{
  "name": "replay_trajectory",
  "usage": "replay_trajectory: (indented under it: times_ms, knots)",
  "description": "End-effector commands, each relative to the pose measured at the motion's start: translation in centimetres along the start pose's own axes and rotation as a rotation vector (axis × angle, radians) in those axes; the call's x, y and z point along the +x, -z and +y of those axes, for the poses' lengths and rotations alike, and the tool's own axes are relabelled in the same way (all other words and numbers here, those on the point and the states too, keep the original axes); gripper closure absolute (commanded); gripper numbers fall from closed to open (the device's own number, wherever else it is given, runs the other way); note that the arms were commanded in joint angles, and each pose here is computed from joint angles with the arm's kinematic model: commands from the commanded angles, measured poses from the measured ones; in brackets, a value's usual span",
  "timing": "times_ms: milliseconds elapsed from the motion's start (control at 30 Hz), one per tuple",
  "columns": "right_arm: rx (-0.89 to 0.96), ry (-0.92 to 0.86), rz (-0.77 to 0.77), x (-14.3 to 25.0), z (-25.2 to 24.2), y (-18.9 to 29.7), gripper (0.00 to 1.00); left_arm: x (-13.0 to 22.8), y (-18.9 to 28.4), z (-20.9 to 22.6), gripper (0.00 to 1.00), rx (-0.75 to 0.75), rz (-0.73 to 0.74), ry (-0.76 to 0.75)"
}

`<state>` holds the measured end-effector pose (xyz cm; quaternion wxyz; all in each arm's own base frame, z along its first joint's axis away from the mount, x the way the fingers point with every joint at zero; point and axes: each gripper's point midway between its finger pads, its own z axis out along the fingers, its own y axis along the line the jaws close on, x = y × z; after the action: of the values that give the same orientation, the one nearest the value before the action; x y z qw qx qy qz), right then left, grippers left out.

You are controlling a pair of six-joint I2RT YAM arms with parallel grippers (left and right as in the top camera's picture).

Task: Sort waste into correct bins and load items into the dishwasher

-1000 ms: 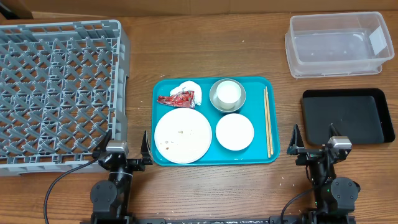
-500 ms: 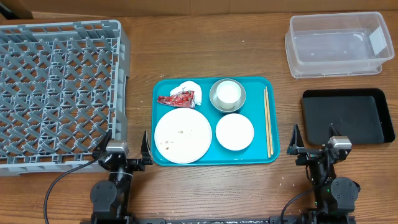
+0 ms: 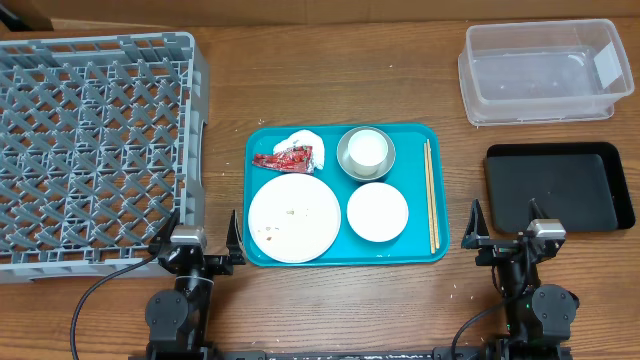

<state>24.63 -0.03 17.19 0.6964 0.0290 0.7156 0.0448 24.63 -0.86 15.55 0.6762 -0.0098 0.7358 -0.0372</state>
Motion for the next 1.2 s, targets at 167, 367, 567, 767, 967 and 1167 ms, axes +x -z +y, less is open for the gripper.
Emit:
replay_trajectory:
  times_ms: [167, 367, 567, 767, 967, 1167]
  knots:
    - [0.01, 0.004, -0.007, 0.1, -0.2, 0.0, 0.0, -0.1, 0.0, 0.0, 0.0, -0.003, -0.006, -0.023]
    - [0.014, 0.004, -0.007, 0.1, -0.3, 0.0, 0.0, 0.0, 0.0, 0.0, 0.0, -0.003, -0.006, -0.023]
    - [0.013, 0.004, -0.007, 0.1, -0.3, 0.0, 0.0, 0.0, 0.0, 0.0, 0.0, -0.003, -0.006, -0.023]
    - [-0.036, 0.001, -0.007, 0.1, 0.6, 0.0, 0.0, 0.0, 0.0, 0.0, 0.0, -0.003, -0.006, -0.023]
    - [-0.53, -0.237, -0.074, -3.6, 8.6, 2.6, 0.0, 0.0, 0.0, 0.0, 0.0, -0.003, -0.006, -0.023]
    - [-0.699, -0.282, -0.363, -11.1, 10.3, 6.4, 0.0, 0.0, 0.0, 0.0, 0.0, -0.003, -0.006, -0.023]
